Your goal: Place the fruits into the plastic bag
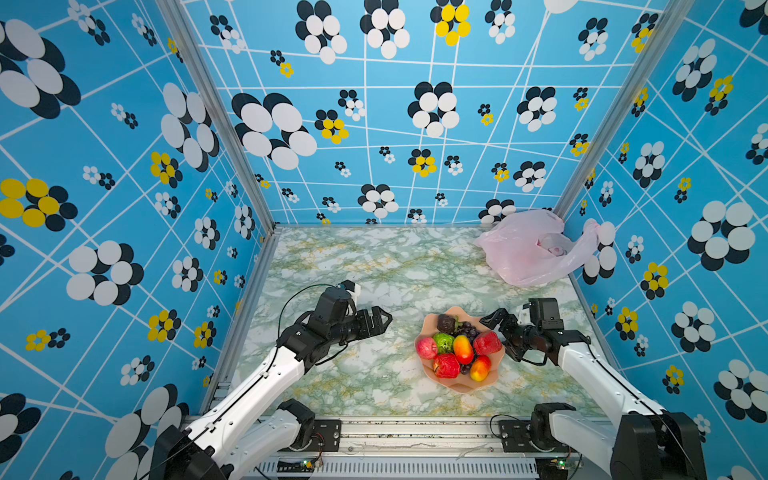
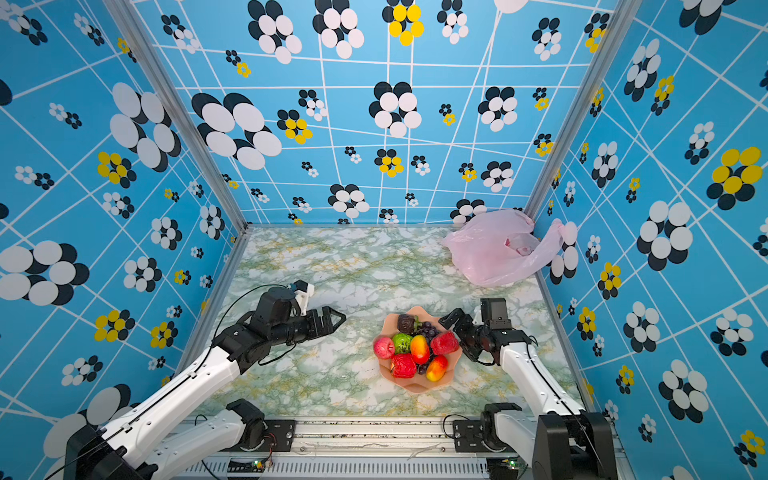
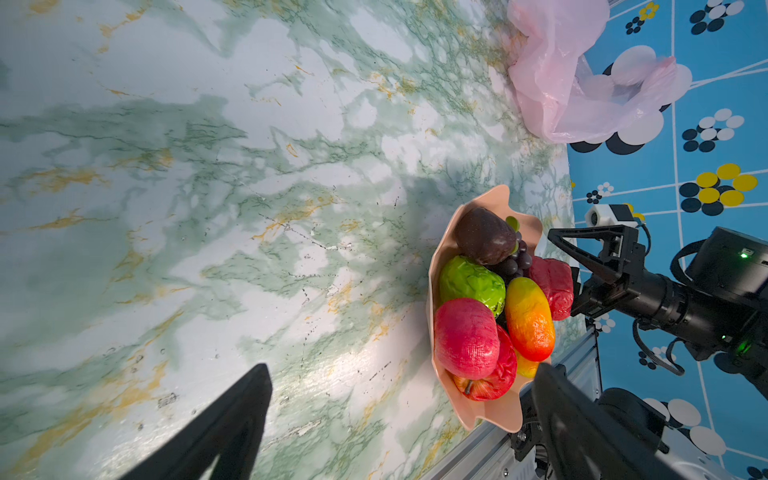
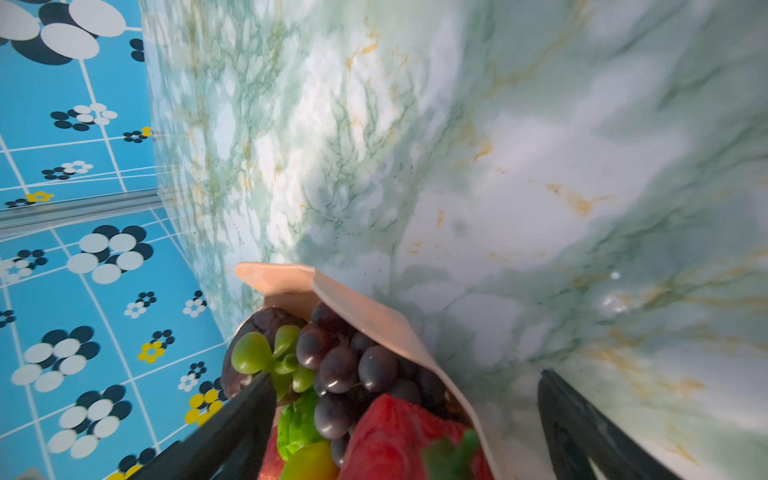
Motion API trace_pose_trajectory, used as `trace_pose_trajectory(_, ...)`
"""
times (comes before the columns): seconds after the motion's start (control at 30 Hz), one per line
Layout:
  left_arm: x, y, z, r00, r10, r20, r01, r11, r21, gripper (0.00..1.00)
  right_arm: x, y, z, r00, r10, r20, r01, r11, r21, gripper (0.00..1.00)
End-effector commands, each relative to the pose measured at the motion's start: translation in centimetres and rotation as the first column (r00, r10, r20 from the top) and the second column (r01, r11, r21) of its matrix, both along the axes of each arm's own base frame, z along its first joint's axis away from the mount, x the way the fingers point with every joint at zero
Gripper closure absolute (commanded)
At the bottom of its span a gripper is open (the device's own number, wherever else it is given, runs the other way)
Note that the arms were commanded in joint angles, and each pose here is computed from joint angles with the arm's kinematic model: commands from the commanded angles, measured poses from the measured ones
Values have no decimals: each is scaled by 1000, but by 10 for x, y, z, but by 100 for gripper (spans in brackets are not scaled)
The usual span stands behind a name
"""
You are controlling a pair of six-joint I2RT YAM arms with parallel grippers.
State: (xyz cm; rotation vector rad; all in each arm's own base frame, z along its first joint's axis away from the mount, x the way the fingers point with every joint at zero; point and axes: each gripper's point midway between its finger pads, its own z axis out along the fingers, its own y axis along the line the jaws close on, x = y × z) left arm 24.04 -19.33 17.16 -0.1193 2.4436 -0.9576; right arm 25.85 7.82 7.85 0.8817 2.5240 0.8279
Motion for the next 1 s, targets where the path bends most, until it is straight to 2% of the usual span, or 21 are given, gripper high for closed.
trace_pose_trajectory(0.0,-3,4,0,1000,-8,14,7,999,31,1,10,-34,22,997,-51,55,58,989,-134,1)
trace_pose_trajectory(0.17,-3,7,3,999,-12,32,10,999,53,1,33,-87,47,973,-191,132,214,957,-193,0)
trace_pose_trajectory(0.3,-2,8,10,998,-11,60,8,999,50,1,58,-121,61,926,-304,225,344,924,-168,1)
trace_pose_trajectory(0.43,-5,13,10,997,-9,73,4,998,60,1,90,-145,57,893,-377,244,414,902,-122,1)
trace_pose_trajectory(0.7,-10,24,16,996,-16,90,6,994,105,1,173,-148,29,888,-419,186,413,908,73,3)
trace_pose_trajectory(0.87,-12,30,20,996,-6,93,-4,994,113,1,197,-157,15,894,-425,145,425,905,27,5)
trace_pose_trajectory(0.97,-12,34,24,995,8,101,-19,993,113,1,206,-157,4,903,-414,112,417,909,0,10)
